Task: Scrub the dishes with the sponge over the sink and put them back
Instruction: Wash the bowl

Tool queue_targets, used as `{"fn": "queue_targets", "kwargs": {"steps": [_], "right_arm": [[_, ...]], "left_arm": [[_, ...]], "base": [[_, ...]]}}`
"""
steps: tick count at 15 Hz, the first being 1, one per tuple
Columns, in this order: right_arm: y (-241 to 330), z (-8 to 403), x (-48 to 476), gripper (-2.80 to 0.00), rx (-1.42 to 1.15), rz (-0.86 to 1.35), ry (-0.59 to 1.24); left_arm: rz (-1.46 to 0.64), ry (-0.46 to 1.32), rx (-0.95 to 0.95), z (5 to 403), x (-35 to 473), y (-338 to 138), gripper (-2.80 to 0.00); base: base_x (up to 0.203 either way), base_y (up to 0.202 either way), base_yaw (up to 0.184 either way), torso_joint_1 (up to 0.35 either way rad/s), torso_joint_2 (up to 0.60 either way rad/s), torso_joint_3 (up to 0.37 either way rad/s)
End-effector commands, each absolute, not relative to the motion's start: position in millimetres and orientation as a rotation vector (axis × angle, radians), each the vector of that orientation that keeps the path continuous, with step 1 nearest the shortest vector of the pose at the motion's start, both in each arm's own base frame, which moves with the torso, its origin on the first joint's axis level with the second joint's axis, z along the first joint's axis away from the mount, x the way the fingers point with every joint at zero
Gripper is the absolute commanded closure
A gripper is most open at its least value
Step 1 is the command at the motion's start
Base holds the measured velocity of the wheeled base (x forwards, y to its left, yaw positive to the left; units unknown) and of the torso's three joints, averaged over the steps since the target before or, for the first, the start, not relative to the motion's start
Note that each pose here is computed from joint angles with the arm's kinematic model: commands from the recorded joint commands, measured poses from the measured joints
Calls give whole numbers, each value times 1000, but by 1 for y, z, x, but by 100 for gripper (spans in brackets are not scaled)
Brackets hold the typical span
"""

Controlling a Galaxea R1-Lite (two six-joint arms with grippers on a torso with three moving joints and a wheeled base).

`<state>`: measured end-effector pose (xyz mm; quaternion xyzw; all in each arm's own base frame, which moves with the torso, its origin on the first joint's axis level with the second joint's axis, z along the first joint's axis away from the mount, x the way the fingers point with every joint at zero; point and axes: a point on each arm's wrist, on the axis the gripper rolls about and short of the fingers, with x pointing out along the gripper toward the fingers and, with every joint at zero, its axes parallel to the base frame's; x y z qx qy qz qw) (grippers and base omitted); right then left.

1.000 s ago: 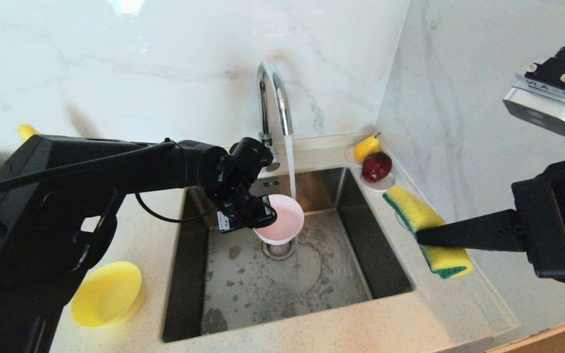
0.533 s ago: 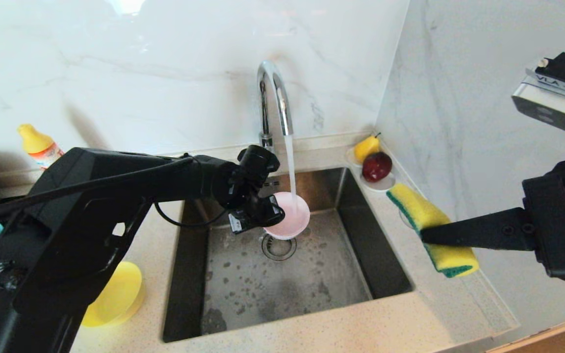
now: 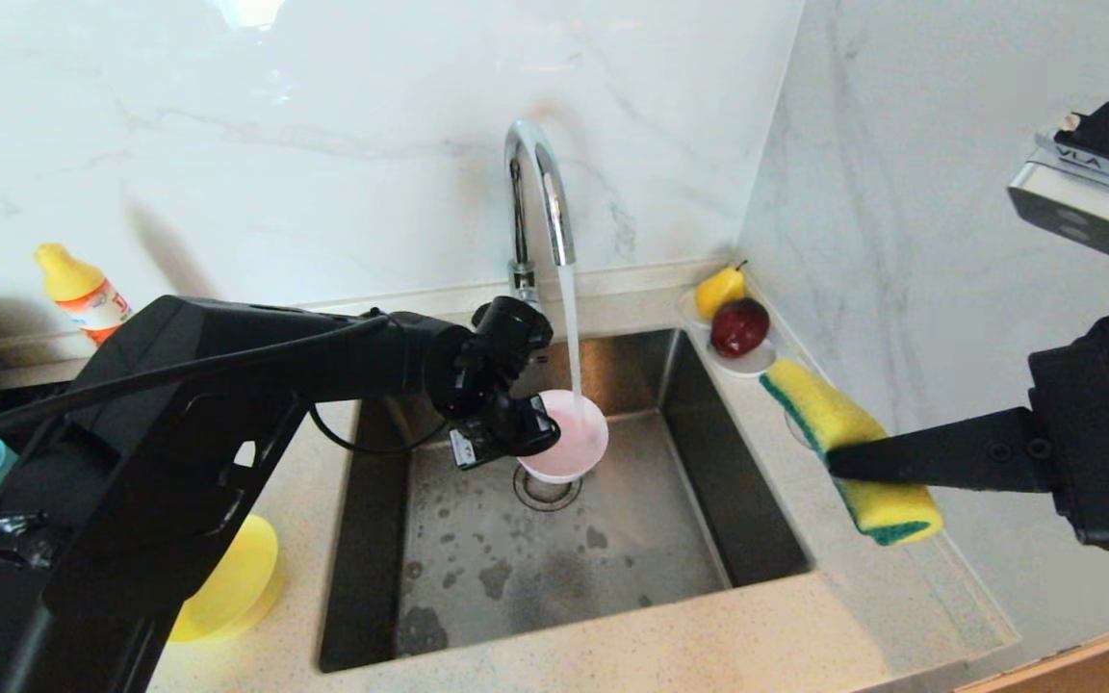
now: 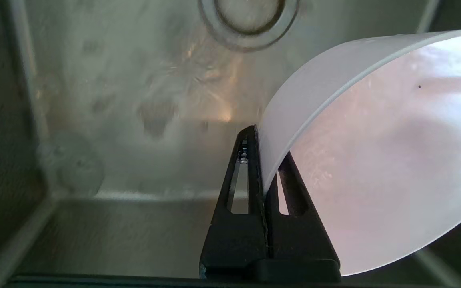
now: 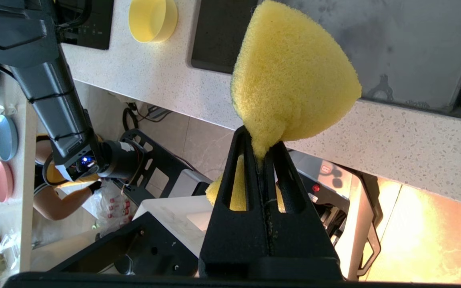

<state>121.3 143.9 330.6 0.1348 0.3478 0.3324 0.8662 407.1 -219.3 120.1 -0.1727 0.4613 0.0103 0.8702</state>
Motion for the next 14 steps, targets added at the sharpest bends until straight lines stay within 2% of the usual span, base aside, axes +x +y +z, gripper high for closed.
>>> {"fn": "queue_targets", "kwargs": {"steps": [1, 5, 10, 14], "right_arm": [[144, 329, 121, 0, 281, 692, 737], [143, 328, 121, 0, 280, 690, 740], [143, 328, 121, 0, 281, 686, 737], [143, 324, 122, 0, 274, 672, 750]], "left_arm": [[16, 982, -356, 121, 403, -223, 0], [16, 972, -363, 137, 395, -220, 0], [108, 815, -366, 215, 366, -178, 0], [162, 679, -363, 268, 323, -137, 0]], "base": [[0, 0, 0, 0, 0, 0], [0, 0, 0, 0, 0, 0], [0, 0, 0, 0, 0, 0], [0, 0, 0, 0, 0, 0]]}}
